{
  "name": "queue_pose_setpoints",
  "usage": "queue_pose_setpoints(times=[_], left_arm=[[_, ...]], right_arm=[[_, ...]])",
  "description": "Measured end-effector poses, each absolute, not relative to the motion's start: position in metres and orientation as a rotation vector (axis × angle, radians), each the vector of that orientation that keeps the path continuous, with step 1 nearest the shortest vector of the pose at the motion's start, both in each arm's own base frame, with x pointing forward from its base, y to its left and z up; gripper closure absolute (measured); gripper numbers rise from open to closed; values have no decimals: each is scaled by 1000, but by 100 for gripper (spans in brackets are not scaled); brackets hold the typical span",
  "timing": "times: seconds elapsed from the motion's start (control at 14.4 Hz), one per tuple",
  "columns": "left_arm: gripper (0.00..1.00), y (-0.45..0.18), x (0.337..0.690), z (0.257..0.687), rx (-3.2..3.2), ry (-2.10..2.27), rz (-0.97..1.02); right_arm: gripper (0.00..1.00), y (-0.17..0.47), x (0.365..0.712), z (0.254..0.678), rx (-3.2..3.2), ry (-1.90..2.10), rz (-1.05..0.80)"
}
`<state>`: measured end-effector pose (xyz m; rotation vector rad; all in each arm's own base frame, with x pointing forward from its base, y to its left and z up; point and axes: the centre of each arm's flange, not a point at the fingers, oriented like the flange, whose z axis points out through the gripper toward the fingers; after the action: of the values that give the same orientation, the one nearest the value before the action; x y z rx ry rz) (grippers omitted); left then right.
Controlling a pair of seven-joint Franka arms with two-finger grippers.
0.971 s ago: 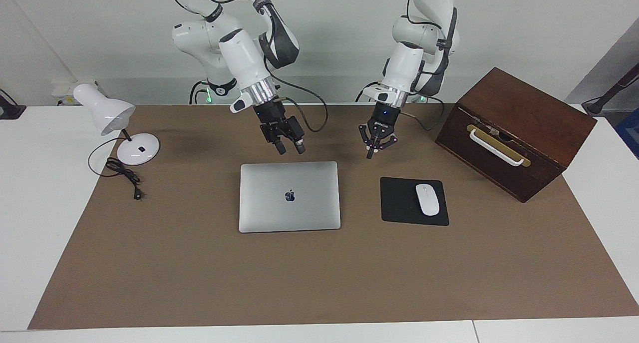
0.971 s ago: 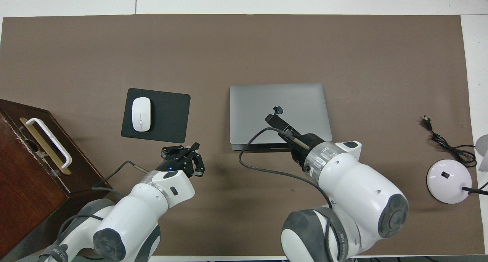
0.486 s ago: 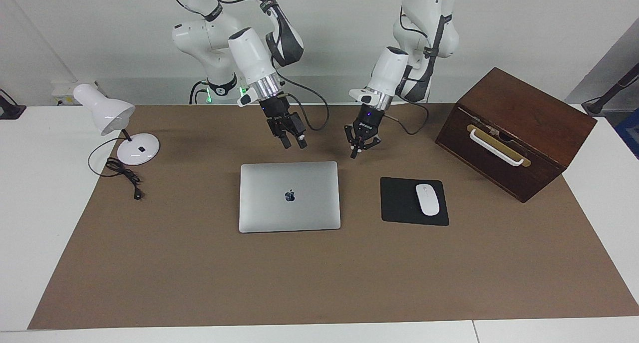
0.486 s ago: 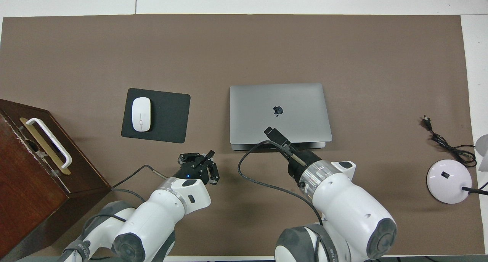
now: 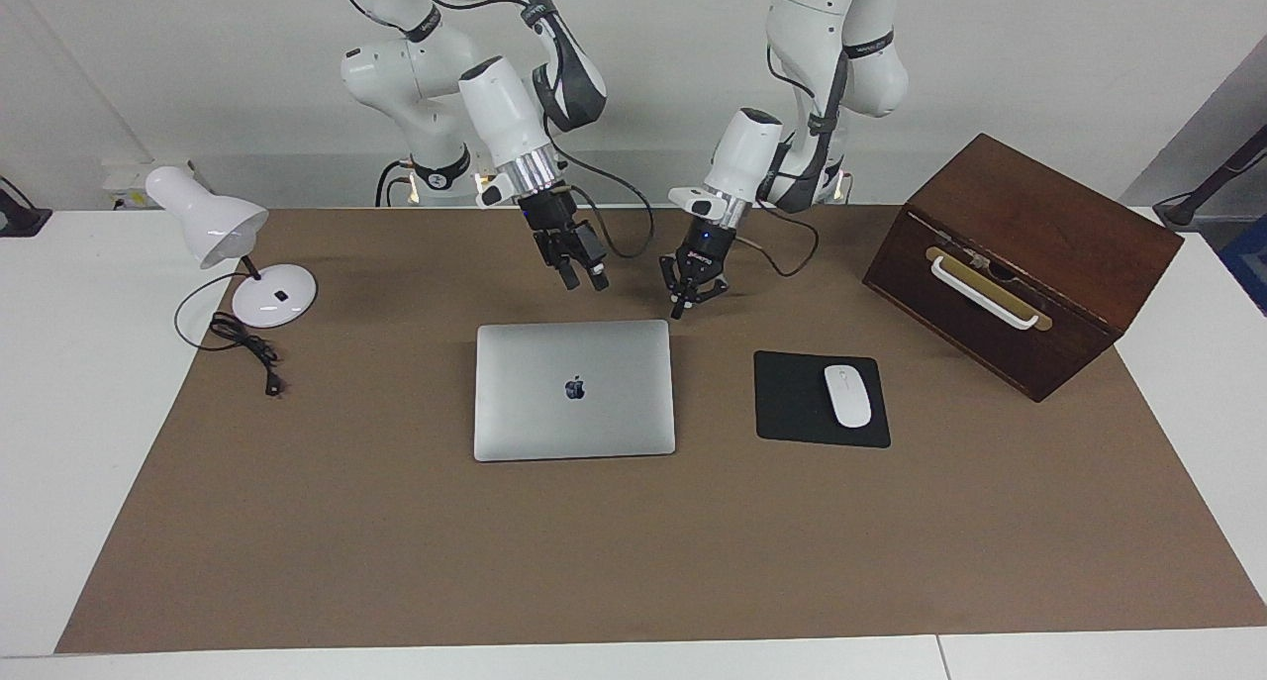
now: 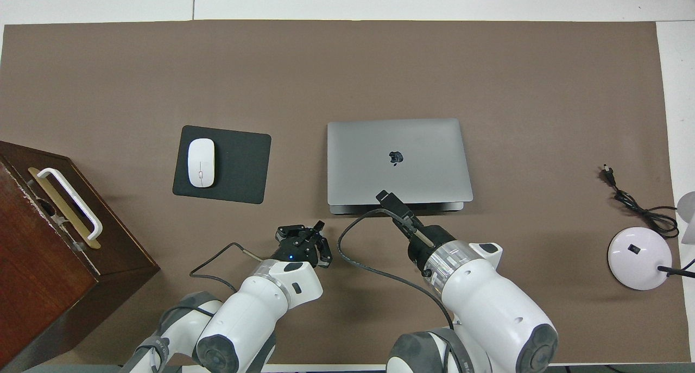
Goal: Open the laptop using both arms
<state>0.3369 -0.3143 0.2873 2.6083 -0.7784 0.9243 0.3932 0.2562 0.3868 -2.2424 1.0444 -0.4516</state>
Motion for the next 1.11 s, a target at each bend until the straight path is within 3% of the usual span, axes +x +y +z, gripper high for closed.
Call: queue_pose_setpoints(times=[1.11], left_arm=[[99, -346, 373, 270, 2616, -744, 940]], right_arm=[[0, 247, 390, 360, -2249, 1138, -380]])
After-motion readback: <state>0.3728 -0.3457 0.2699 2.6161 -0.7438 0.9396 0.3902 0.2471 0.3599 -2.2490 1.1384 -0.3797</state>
